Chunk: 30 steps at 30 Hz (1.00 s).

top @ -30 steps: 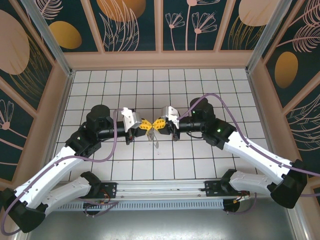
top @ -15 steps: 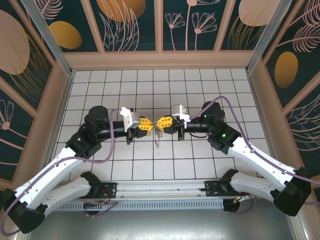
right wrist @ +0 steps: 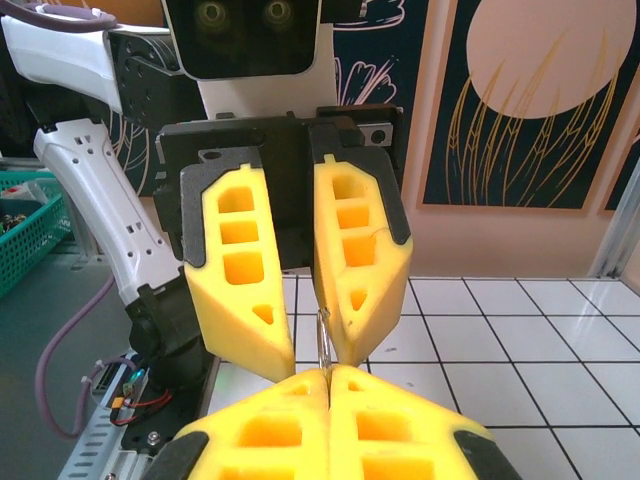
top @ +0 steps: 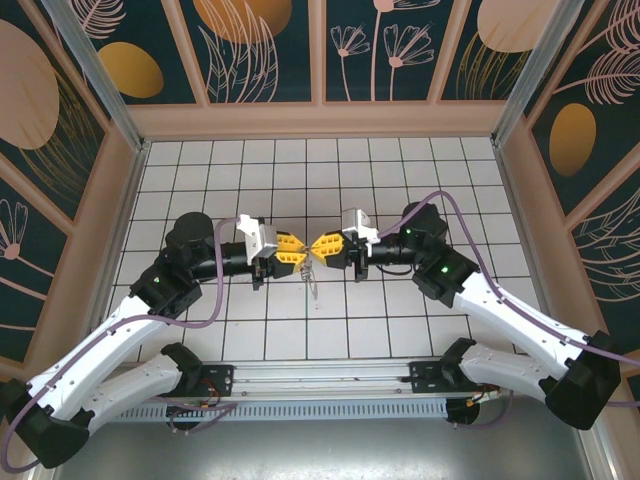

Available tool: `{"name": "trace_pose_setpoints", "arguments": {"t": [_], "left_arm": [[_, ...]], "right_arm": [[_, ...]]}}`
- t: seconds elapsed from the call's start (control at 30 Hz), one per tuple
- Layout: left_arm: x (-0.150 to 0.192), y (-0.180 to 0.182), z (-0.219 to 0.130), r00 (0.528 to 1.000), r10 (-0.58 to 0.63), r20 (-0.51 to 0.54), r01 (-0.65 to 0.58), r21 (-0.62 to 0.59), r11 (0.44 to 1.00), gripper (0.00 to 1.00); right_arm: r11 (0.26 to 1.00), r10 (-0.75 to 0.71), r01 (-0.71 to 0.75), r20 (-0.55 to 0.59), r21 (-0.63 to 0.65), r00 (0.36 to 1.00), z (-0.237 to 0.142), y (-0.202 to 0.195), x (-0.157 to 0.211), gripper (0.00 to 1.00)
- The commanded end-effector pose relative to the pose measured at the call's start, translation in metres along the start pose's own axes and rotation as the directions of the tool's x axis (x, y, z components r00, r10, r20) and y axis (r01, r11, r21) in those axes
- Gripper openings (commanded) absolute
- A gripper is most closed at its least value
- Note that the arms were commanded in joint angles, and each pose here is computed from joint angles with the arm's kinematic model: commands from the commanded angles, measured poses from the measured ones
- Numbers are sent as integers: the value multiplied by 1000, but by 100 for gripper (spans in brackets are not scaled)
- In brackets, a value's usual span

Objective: Put the keys on the keyring

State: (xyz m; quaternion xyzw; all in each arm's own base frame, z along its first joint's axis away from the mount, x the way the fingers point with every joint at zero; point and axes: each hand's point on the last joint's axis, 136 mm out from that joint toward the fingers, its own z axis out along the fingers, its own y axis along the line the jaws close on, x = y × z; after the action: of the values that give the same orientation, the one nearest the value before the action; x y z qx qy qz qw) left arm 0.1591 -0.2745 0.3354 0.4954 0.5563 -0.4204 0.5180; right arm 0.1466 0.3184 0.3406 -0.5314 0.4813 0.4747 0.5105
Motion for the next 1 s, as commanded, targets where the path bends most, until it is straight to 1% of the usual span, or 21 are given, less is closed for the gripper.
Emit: {"name": "trace_pose_setpoints", "arguments": {"t": [0.0, 0.13, 0.37, 0.43, 0.57, 0.97], "left_arm": [[-20, -8, -2, 998, 37, 56, -39, 33, 999, 17], [-16, -6, 1, 999, 34, 41, -35, 38, 999, 11], [-20, -6, 2, 998, 39, 58, -41, 44, 998, 2], [-21, -6, 2, 998, 36, 59, -39, 47, 998, 3], [-21, -7, 2, 997, 35, 63, -38, 51, 998, 8], [-22, -8, 3, 997, 34, 69, -38, 62, 997, 8]], "right_arm": [[999, -35, 35, 36, -14, 999, -1, 1, -13, 0], [999, -38, 39, 41, -23, 998, -1, 3, -14, 0], [999, -32, 32, 29, -22, 999, 0, 3, -9, 0], [999, -31, 31, 26, -20, 999, 0, 3, -8, 0], [999, -30, 30, 21, -22, 999, 0, 2, -7, 0], [999, -25, 26, 18, -22, 1000, 1, 1, -8, 0]]}}
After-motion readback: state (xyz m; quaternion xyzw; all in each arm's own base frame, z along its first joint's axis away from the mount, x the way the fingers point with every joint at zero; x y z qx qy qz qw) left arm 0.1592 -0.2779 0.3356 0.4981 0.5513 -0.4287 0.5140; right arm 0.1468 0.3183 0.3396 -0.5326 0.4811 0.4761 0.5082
